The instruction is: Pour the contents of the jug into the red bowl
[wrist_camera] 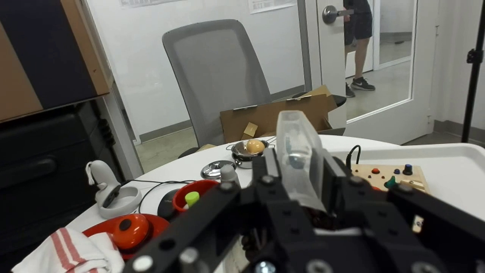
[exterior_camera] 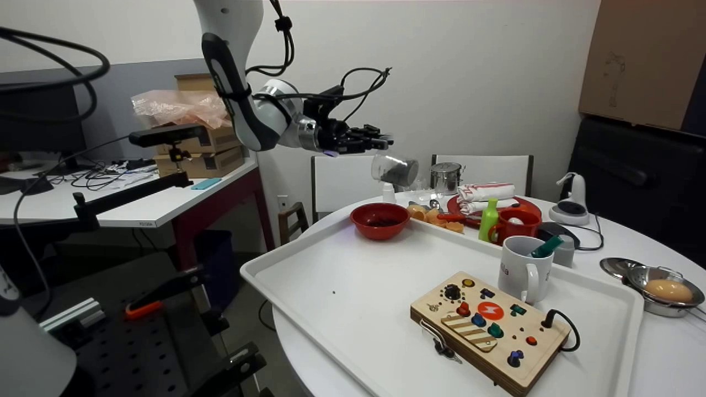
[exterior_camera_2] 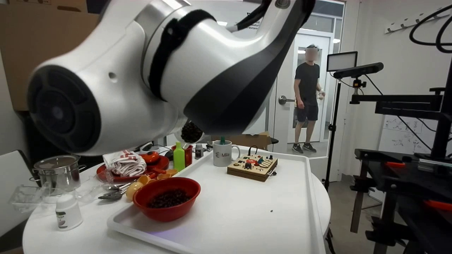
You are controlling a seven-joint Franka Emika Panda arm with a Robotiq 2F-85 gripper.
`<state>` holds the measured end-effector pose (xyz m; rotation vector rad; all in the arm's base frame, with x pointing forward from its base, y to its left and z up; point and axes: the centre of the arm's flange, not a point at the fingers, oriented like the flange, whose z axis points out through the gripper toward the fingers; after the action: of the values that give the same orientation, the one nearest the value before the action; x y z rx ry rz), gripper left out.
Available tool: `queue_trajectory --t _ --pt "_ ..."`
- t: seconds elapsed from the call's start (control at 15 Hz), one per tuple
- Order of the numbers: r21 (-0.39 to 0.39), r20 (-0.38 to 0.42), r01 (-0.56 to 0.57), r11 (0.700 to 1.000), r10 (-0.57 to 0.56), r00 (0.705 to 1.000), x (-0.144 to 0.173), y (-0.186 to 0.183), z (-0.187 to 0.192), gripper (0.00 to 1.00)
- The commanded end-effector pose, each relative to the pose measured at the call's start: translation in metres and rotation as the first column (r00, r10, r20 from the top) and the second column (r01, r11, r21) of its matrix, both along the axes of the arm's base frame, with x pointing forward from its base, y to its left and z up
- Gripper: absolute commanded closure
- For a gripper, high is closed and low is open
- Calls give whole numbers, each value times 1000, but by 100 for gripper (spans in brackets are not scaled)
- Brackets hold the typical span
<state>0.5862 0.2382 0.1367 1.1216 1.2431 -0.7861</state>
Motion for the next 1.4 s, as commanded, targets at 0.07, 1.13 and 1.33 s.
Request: queue_trajectory --t 0.07,1.13,1.33 --pt "-93 44 -24 995 29 999 0 1 -18 93" --pt "-215 111 -118 969 144 983 2 29 -22 93" --pt "-224 116 -104 969 133 984 5 24 -25 93"
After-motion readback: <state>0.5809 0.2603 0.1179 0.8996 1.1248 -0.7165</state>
